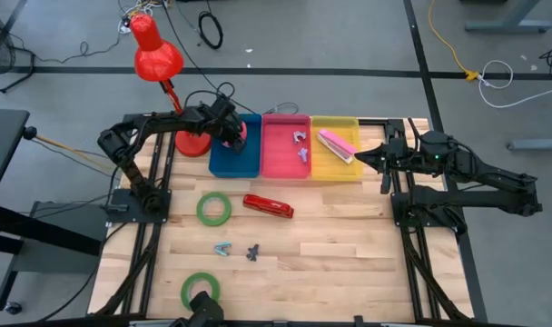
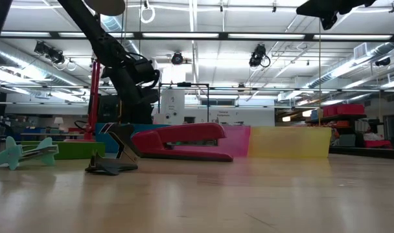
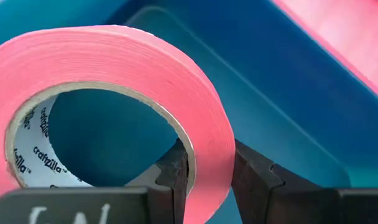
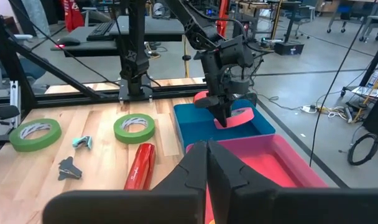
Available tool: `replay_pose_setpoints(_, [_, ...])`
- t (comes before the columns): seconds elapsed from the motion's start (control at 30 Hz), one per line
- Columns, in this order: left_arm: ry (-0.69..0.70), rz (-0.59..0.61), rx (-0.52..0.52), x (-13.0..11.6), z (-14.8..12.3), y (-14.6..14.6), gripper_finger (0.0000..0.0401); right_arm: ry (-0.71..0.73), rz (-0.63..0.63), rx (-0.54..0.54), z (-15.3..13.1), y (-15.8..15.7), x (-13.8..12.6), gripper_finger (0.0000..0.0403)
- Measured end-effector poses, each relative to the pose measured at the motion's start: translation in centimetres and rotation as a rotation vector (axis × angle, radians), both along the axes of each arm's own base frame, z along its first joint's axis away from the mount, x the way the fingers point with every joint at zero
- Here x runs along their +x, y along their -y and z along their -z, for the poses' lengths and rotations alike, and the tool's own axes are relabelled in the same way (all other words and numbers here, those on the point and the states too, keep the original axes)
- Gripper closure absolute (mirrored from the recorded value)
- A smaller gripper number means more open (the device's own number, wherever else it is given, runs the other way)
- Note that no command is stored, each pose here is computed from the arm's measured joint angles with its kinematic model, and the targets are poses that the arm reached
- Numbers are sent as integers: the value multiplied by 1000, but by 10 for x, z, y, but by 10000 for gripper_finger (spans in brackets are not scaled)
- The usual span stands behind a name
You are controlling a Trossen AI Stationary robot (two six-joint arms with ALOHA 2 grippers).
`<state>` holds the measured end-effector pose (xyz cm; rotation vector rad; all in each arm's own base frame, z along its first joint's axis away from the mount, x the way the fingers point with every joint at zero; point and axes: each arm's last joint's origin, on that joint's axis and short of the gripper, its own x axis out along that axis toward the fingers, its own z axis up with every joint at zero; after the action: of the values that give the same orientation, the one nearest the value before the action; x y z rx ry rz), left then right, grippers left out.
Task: Pick and place Stapler, Stapler remover, tape
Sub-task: Put the pink tape into the blue bin, then put the green tape into the blue bin
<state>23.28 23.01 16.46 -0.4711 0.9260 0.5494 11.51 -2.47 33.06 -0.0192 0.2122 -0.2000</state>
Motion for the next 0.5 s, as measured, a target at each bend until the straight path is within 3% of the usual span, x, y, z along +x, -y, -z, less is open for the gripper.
replay_pose_setpoints(0.23, [5,2,12,1,-1,-1,287,0,0,0,0,0,0,393])
replay_pose_setpoints(0.5, [14,-4,37,2,-2,-2,231,0,0,0,0,0,0,393])
